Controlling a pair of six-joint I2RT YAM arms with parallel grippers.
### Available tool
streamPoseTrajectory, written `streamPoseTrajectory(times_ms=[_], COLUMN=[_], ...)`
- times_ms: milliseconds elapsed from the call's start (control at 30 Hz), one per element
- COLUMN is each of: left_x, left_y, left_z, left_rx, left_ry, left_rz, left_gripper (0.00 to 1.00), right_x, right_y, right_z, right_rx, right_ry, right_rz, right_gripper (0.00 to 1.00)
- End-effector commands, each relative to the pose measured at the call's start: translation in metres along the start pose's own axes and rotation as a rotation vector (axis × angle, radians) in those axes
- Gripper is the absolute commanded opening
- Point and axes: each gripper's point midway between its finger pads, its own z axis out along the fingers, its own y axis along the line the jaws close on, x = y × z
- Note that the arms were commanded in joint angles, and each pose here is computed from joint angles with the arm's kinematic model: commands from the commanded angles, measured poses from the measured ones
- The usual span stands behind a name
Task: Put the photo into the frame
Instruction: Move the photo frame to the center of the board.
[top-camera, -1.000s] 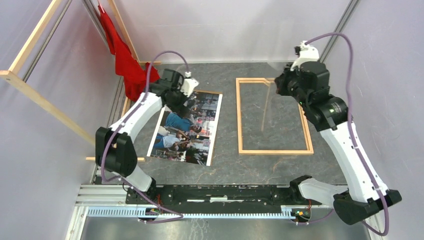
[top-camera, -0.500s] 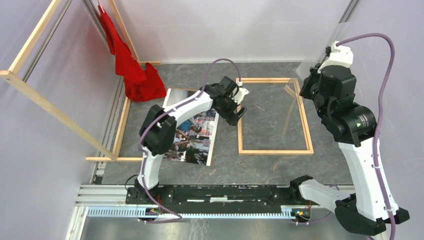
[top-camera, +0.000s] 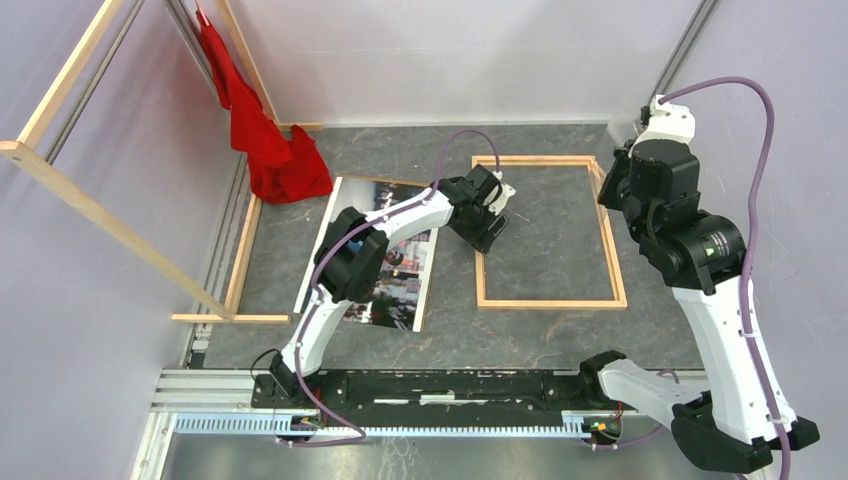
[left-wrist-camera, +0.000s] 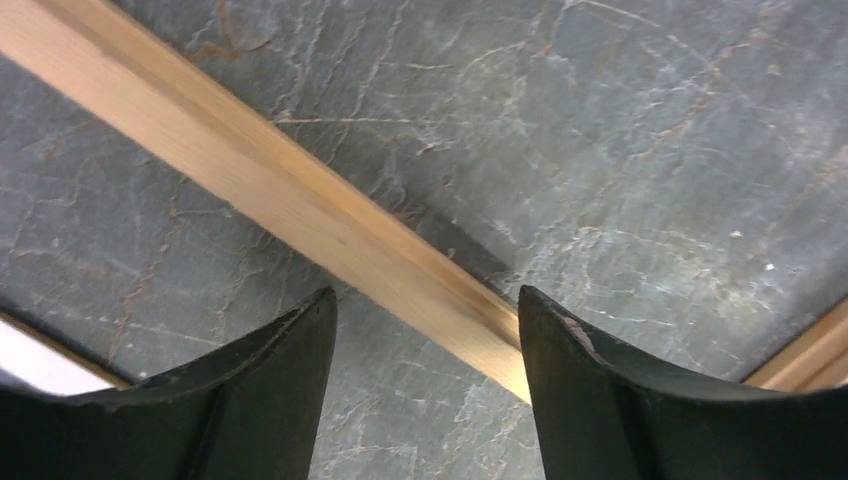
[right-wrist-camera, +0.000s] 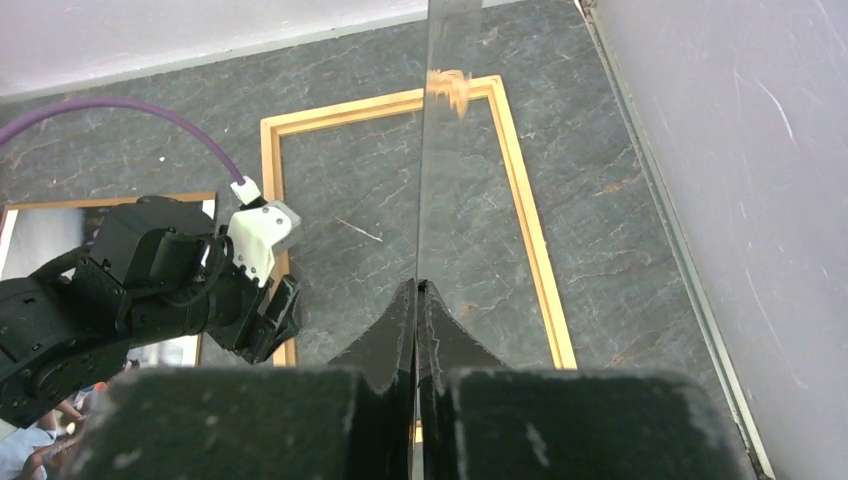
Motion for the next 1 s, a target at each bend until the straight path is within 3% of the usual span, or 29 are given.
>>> streamPoseTrajectory(times_ms=[0, 333, 833, 900, 967], left_x=[-0.001, 0.042, 0.075, 0.069, 0.059], left_y=[0.015, 0.033, 0.027, 0.023, 0.013], left_z=[0.0, -0.017, -0.05, -0.058, -0.07], left_rx=[-0.094, -0.199, -0.174, -0.159, -0.112], left_ry=[-0.016, 0.026, 0.011, -0.008, -0.039], left_rz=[-0.022, 0.039, 0.144, 0.148, 0.149], left_gripper=[0.69, 0.6, 0.59, 0.61, 0.72], right_x=[-0.01, 0.009, 0.018, 0.015, 0.011], right_y=[0.006, 0.022, 0.059, 0.062, 0.066], right_z=[0.001, 0.017, 0.028, 0.027, 0.024], right_rx=[-0.031, -0.092, -0.249, -0.267, -0.286], right_ry=[-0.047, 0.0, 0.096, 0.102, 0.105], right_rz=[0.02, 0.003, -0.037, -0.041, -0.046], right_gripper=[0.0, 0.0, 0.0, 0.0, 0.0])
